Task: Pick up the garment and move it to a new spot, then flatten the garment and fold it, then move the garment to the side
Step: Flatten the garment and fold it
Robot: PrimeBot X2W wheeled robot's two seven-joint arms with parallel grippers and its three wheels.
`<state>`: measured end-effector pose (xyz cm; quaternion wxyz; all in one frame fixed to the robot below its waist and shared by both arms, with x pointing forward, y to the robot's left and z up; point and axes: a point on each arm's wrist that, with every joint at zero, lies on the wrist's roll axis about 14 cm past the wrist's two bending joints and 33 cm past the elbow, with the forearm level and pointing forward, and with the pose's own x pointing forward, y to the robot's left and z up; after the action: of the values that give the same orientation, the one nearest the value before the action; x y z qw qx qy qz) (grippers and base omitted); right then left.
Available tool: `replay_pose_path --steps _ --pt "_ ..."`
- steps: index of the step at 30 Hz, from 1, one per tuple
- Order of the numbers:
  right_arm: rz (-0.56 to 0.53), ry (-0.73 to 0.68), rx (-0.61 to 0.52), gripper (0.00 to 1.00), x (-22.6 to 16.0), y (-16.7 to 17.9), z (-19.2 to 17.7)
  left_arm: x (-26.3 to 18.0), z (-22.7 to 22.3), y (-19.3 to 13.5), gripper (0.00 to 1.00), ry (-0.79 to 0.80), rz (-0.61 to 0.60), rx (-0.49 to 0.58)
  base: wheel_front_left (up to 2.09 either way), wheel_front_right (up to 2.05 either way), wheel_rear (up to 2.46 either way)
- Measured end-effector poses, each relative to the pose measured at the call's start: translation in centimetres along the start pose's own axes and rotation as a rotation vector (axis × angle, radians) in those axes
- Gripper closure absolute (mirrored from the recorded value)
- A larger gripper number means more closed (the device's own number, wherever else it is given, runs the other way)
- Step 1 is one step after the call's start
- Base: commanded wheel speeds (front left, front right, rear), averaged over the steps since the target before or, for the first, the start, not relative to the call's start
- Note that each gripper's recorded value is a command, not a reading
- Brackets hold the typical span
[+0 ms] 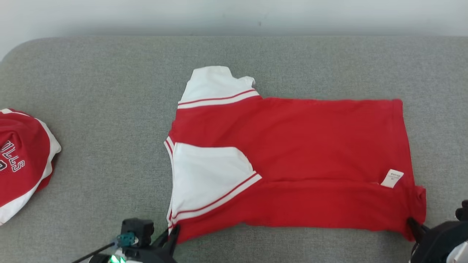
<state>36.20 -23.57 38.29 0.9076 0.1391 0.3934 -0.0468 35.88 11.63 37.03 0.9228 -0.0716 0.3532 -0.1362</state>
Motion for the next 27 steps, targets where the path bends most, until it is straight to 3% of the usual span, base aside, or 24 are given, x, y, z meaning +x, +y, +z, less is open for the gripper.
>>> replay_pose_path --steps 9,18,19,20,21,27 --pt "-0.024 -0.03 0.04 1.0 -3.1 -1.8 -0.4 -2.7 -1.6 0.2 1.0 0.045 -0.002 0.014 0.0 0.0 0.0" --pt "-0.03 0.024 0.071 1.0 -3.6 -2.2 -2.5 -3.6 -3.2 0.0 1.0 0.101 0.012 -0.01 0.0 0.0 0.0" --pt "-0.033 0.03 0.072 1.0 -3.6 -2.4 -2.7 -3.6 -3.0 0.1 0.67 0.086 0.019 -0.008 0.0 0.0 0.0" --pt "-0.035 0.033 0.073 0.63 -3.5 -2.4 -2.9 -3.7 -2.9 0.2 0.09 0.074 0.023 -0.002 0.0 0.0 0.0" --pt "-0.036 0.032 0.076 0.0 -3.5 -2.4 -3.0 -3.7 -2.8 0.3 0.0 0.061 0.031 0.0 0.0 0.0 0.0" --pt "-0.042 -0.053 0.087 0.0 -3.7 -2.8 -1.7 -3.7 -1.6 1.1 0.0 -0.034 0.068 -0.013 0.0 0.0 0.0"
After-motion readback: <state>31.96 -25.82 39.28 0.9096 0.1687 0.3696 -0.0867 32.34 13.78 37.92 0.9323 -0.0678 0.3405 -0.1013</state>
